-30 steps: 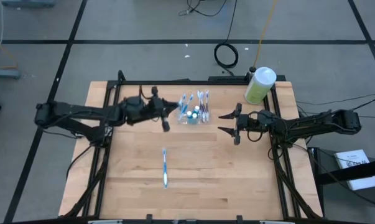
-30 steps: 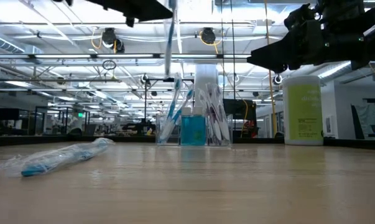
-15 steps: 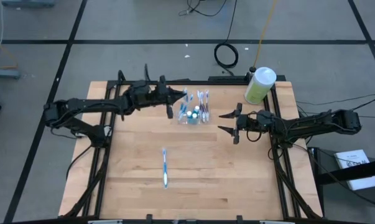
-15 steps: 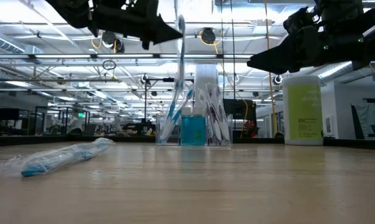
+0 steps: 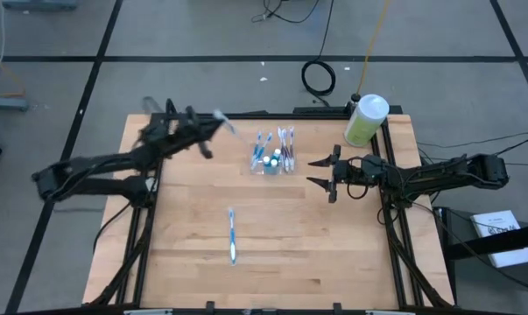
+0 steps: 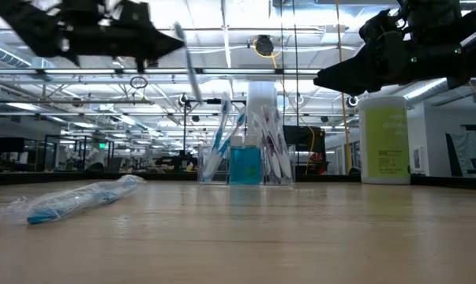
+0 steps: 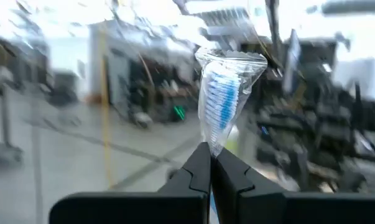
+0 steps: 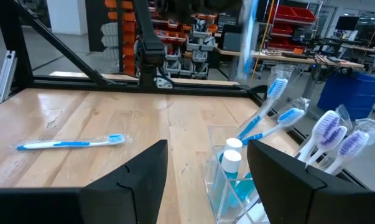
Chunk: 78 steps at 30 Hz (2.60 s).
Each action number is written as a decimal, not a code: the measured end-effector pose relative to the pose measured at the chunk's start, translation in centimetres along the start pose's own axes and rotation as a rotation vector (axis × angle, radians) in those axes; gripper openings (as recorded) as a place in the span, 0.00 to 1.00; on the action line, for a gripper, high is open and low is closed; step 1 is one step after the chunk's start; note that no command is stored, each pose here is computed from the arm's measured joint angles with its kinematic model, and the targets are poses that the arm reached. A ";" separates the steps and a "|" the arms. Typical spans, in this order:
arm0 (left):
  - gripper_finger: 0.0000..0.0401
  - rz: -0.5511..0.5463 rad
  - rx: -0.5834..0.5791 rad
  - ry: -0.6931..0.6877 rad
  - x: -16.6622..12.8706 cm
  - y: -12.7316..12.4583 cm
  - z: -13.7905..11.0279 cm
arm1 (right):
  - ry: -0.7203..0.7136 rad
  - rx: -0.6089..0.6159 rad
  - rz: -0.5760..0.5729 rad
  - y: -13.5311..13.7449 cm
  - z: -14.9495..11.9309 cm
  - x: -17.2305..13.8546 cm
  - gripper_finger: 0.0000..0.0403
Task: Pick & Place toothbrushing station
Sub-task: Put the blue toothbrush into the transparent organizer
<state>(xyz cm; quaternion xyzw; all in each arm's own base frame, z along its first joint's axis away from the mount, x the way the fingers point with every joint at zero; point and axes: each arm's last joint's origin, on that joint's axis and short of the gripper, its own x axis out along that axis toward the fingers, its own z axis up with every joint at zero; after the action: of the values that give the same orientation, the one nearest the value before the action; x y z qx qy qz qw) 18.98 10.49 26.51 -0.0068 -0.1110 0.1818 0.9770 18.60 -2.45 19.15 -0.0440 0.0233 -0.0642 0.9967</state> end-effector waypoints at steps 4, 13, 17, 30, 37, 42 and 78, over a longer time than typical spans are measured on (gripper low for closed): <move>0.00 0.075 0.040 -0.095 -4.1 -0.3 1.9 | 0.000 0.000 0.000 0.0 0.0 0.0 0.53; 0.00 0.249 0.044 -0.048 -11.4 -1.3 4.2 | -0.001 0.000 0.000 0.0 0.0 0.0 0.53; 0.00 0.214 -0.019 0.011 -12.1 -1.7 3.1 | 0.000 -0.001 0.000 0.0 0.0 0.0 0.53; 0.00 0.106 -0.140 0.065 -8.8 -2.4 -5.0 | -0.013 -0.001 -0.002 0.0 0.1 0.0 0.53; 0.00 0.042 -0.163 0.027 -6.5 -2.7 -4.8 | -0.028 -0.002 -0.005 0.0 0.3 0.0 0.53; 0.00 0.002 -0.169 0.055 -4.2 -3.0 -4.3 | -0.030 -0.003 -0.007 0.0 0.3 0.0 0.53; 0.01 0.032 -0.054 0.228 5.6 -3.5 -6.3 | -0.018 -0.008 -0.006 0.0 0.2 0.0 0.53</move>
<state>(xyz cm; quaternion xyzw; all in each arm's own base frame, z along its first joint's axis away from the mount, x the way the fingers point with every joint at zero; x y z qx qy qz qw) 26.71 9.42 21.73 -0.0555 -0.0039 0.1923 0.9798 18.60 -2.47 19.31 -0.0485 0.0144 -0.0666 0.9965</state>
